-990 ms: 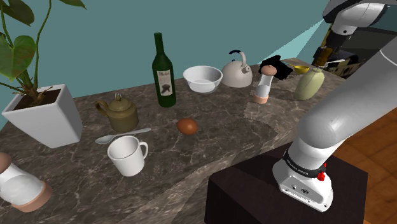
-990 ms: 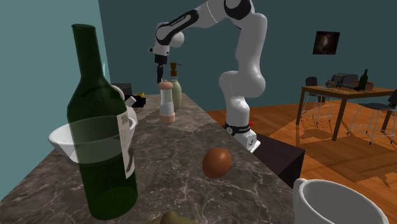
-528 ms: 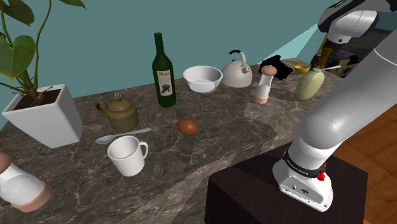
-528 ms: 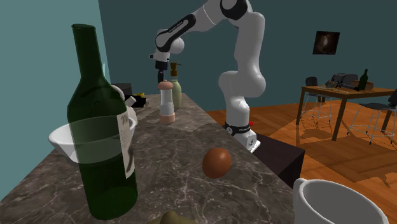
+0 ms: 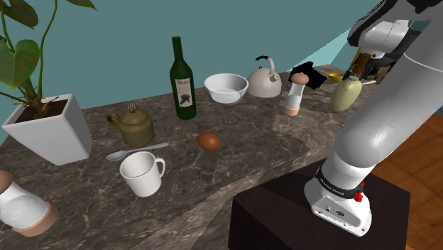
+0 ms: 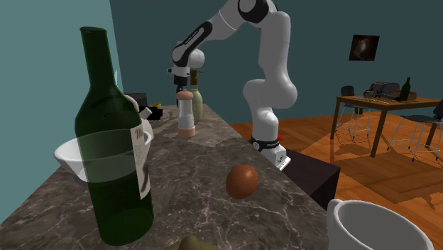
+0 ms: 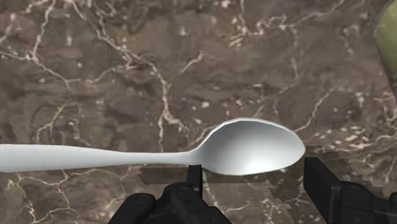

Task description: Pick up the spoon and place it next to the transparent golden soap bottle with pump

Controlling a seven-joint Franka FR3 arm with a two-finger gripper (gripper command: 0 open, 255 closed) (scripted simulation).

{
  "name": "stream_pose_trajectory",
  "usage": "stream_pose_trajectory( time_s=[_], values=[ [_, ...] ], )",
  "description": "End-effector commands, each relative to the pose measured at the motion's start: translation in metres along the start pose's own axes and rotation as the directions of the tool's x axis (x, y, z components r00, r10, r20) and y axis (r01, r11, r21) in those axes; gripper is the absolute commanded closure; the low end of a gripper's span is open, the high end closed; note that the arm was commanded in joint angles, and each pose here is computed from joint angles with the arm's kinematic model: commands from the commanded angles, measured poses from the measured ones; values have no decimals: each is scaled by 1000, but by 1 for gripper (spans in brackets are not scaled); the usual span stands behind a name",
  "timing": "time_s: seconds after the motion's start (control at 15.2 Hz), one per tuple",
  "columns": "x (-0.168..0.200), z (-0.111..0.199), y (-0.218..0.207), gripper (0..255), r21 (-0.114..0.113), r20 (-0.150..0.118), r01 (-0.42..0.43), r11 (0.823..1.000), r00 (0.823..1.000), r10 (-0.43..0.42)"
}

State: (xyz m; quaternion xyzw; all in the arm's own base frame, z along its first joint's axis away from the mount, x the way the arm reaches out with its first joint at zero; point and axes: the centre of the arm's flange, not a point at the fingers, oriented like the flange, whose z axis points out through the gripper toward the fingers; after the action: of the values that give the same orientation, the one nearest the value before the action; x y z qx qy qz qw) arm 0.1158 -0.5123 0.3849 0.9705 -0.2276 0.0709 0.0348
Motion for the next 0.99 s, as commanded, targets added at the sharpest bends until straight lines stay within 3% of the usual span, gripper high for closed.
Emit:
stream_pose_trajectory(
  time_s=[0.0, 0.33, 0.86, 0.92],
  values=[
    [-1, 11, 0, 255, -1, -1, -1, 1000, 1000, 1],
    [-5, 39, -1, 255, -1, -1, -1, 1000, 1000, 1],
    [-5, 39, -1, 255, -1, -1, -1, 1000, 1000, 1],
    [-8, 39, -3, 0, -1, -1, 0, 1000, 1000, 0]
  ],
)
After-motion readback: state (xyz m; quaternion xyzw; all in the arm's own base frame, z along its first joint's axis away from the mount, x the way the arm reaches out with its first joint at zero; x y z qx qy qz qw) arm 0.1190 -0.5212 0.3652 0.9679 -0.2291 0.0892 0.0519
